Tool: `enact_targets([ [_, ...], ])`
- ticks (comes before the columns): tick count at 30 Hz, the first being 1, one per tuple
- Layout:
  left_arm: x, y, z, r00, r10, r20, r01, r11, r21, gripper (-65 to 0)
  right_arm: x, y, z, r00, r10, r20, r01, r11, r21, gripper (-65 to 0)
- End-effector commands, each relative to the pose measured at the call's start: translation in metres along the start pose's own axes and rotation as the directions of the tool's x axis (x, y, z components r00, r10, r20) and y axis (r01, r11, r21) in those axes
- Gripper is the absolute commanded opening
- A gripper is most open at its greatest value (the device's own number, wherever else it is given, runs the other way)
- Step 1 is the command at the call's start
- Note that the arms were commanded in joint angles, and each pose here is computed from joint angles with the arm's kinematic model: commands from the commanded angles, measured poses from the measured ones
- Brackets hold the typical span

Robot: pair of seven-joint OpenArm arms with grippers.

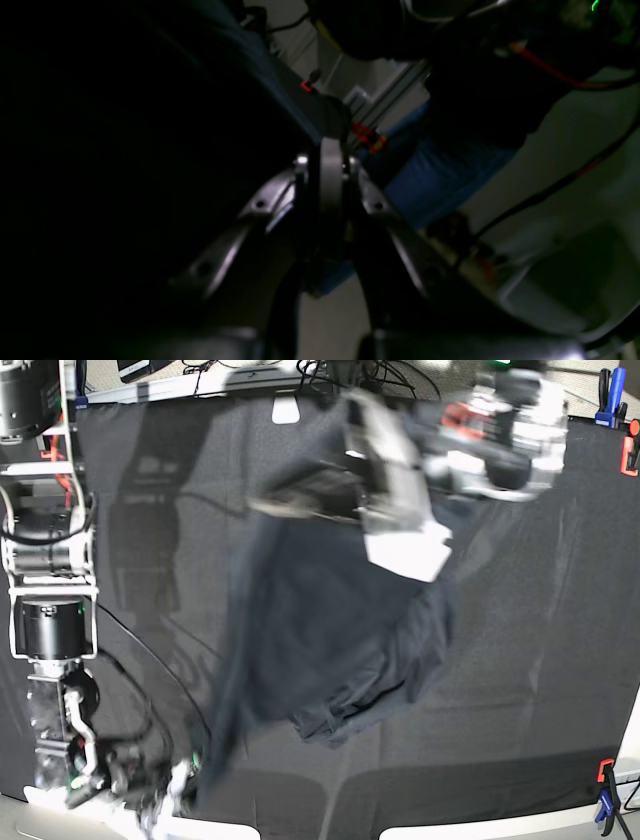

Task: Layout the t-shirt on the table in an organized manner, then fold the t-shirt properly
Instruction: 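Lift the shirt with the right gripper and swing it across the table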

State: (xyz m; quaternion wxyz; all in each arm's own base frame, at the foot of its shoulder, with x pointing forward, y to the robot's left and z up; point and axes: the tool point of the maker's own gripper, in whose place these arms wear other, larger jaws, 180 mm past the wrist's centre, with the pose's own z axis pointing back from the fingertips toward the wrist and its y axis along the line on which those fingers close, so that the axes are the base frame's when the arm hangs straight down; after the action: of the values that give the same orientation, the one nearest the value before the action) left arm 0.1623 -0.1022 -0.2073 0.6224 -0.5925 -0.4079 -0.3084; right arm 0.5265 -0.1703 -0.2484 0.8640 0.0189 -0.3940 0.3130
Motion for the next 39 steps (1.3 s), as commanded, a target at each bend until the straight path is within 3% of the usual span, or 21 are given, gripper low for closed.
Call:
enact_targets([
  [1,0.011,-0.01,-0.006,0.999,-0.023,0.043,0.025,0.999,-0.046,-65.0,0.026,-0.008,0.008,0.998,0.025,0.055,-0.023,0.999,-0.024,-65.0],
  [5,-0.015,-0.009,-0.029,1.0,-0.005,-0.029,0.003,0.996,-0.091,-65.0,0.006,0.007,-0.009,0.99,0.13,-0.062,-0.132,0.991,-0.021,-65.0],
  [10,-0.057,0.003,-0.056,0.985,0.125,-0.117,-0.139,0.984,-0.114,-65.0,-0.01,0.005,-0.015,0.968,0.201,-0.153,-0.21,0.977,-0.046,-65.0],
  [14,-0.069,0.01,-0.082,0.97,0.206,-0.127,-0.222,0.967,-0.122,-65.0,-0.018,-0.029,-0.012,0.971,0.14,-0.194,-0.182,0.958,-0.22,-65.0],
  [16,-0.069,0.014,-0.093,0.965,0.232,-0.123,-0.247,0.961,-0.126,-65.0,-0.019,-0.035,-0.013,0.973,0.141,-0.185,-0.185,0.951,-0.249,-65.0],
  [25,-0.064,0.04,-0.138,0.943,0.323,-0.083,-0.331,0.936,-0.118,-65.0,0.012,-0.014,-0.033,0.981,0.191,-0.013,-0.19,0.957,-0.22,-65.0],
  [29,-0.069,0.054,-0.141,0.95,0.298,-0.097,-0.306,0.948,-0.087,-65.0,0.029,-0.014,-0.033,0.981,0.193,0.033,-0.178,0.948,-0.264,-65.0],
  [31,-0.07,0.056,-0.141,0.953,0.282,-0.108,-0.291,0.953,-0.08,-65.0,0.032,-0.017,-0.031,0.981,0.189,0.04,-0.171,0.945,-0.277,-65.0],
  [35,-0.069,0.056,-0.141,0.953,0.281,-0.109,-0.29,0.954,-0.08,-65.0,0.021,-0.032,-0.026,0.972,0.233,-0.03,-0.23,0.918,-0.323,-65.0],
  [39,-0.069,0.056,-0.141,0.953,0.282,-0.108,-0.291,0.953,-0.08,-65.0,0.015,-0.041,-0.022,0.973,0.228,-0.042,-0.229,0.914,-0.336,-65.0],
])
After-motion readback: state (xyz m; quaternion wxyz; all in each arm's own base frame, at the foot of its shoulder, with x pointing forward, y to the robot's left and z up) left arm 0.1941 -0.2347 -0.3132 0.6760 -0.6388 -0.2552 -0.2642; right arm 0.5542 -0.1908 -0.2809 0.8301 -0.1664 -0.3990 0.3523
